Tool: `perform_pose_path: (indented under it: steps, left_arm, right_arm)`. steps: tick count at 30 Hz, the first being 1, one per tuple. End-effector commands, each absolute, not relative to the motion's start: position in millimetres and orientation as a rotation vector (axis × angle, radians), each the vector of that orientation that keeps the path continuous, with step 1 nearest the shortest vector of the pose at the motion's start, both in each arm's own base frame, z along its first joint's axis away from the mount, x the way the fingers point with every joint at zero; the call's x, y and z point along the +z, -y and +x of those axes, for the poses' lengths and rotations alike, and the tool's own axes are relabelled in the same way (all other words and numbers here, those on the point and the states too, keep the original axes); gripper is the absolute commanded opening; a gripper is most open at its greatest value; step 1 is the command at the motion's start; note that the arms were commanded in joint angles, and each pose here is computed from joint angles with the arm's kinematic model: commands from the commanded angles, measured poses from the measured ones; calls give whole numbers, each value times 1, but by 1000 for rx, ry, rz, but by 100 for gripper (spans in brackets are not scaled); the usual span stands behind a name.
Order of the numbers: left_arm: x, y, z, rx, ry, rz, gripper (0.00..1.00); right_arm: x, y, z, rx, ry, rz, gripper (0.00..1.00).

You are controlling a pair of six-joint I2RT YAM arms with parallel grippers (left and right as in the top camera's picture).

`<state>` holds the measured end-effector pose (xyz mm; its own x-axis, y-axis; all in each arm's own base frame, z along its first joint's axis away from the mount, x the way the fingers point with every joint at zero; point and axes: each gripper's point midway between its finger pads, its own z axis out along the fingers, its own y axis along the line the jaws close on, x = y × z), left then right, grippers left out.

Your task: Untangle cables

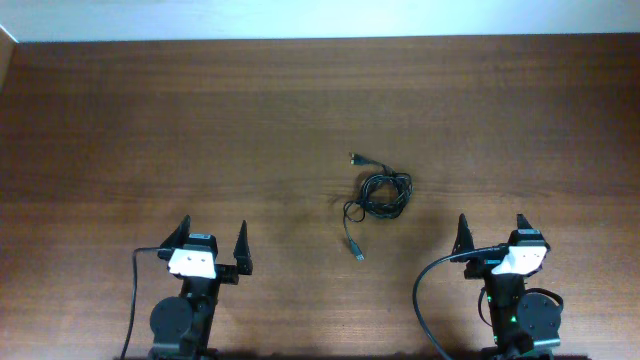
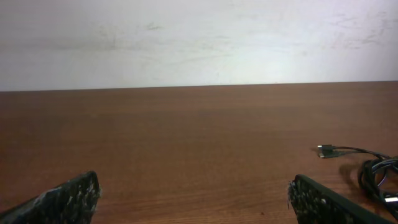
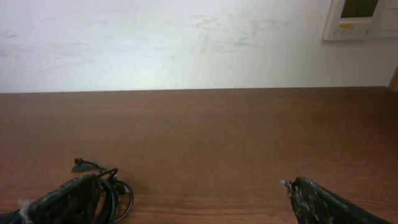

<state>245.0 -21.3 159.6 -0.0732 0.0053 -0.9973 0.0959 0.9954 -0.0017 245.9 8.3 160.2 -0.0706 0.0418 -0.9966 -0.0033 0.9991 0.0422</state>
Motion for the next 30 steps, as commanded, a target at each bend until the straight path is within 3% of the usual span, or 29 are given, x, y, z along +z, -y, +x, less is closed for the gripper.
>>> perform_pose_path:
  steps: [1, 19, 30]
  left_arm:
    - [157, 23, 245, -73, -1645, 99, 99]
    - [159, 33, 244, -120, -1634, 142, 99]
    - [251, 38, 218, -151, -1564, 170, 99]
  right_arm:
    - [158, -7, 246, 31, -1641, 37, 98]
    - [158, -7, 246, 30, -1641, 36, 98]
    - [158, -7, 246, 30, -1641, 36, 98]
